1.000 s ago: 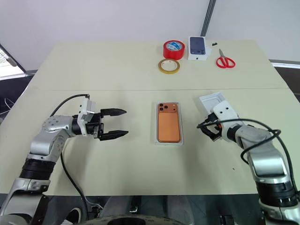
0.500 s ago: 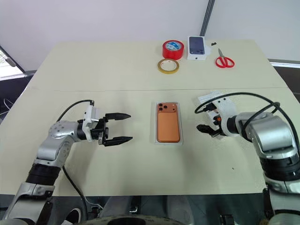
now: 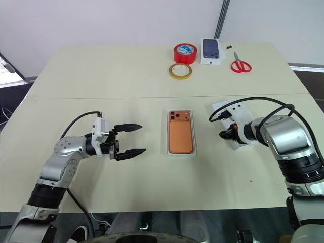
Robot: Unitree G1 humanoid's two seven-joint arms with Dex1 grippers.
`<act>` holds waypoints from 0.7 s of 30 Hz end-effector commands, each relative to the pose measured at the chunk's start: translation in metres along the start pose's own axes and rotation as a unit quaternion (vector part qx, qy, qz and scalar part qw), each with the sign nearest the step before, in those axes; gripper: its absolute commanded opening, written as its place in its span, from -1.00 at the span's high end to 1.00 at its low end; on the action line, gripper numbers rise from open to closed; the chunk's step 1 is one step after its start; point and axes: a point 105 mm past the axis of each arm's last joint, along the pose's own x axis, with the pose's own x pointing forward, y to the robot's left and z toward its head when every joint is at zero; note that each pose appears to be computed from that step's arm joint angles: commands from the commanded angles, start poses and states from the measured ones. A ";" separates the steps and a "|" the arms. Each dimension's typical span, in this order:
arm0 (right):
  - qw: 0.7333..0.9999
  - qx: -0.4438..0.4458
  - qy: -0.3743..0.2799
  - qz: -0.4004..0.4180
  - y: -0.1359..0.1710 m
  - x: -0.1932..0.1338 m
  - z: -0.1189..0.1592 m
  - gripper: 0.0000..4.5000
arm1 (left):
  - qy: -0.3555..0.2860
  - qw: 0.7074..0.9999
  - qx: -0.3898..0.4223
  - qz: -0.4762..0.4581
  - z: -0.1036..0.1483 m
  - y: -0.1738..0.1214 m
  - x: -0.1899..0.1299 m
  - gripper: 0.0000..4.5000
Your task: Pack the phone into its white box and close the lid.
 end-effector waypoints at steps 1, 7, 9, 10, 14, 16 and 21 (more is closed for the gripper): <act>1.000 -0.005 0.003 -0.012 -0.005 0.002 -0.003 0.98 | -0.012 1.000 0.018 0.003 0.009 -0.001 0.002 -1.00; 1.000 0.015 -0.006 -0.007 -0.004 0.004 -0.002 0.98 | -0.011 1.000 0.018 0.013 0.009 0.002 0.002 -1.00; 0.999 0.023 -0.027 0.017 0.002 0.001 0.006 0.98 | -0.010 1.000 0.018 0.013 0.009 0.004 0.003 -1.00; 0.998 0.031 -0.041 0.028 0.003 -0.001 0.010 0.98 | -0.009 1.000 0.019 0.014 0.009 0.005 0.003 -1.00; 0.989 0.076 -0.125 0.008 -0.013 -0.012 0.041 0.98 | -0.012 1.000 0.020 0.019 0.013 0.011 0.003 -1.00; 0.978 0.110 -0.172 0.031 -0.010 -0.017 0.058 0.98 | -0.012 0.999 0.020 0.023 0.014 0.014 0.003 -1.00; 0.903 0.222 -0.326 0.168 0.021 -0.042 0.108 0.98 | -0.016 0.999 0.017 0.037 0.019 0.023 0.002 -1.00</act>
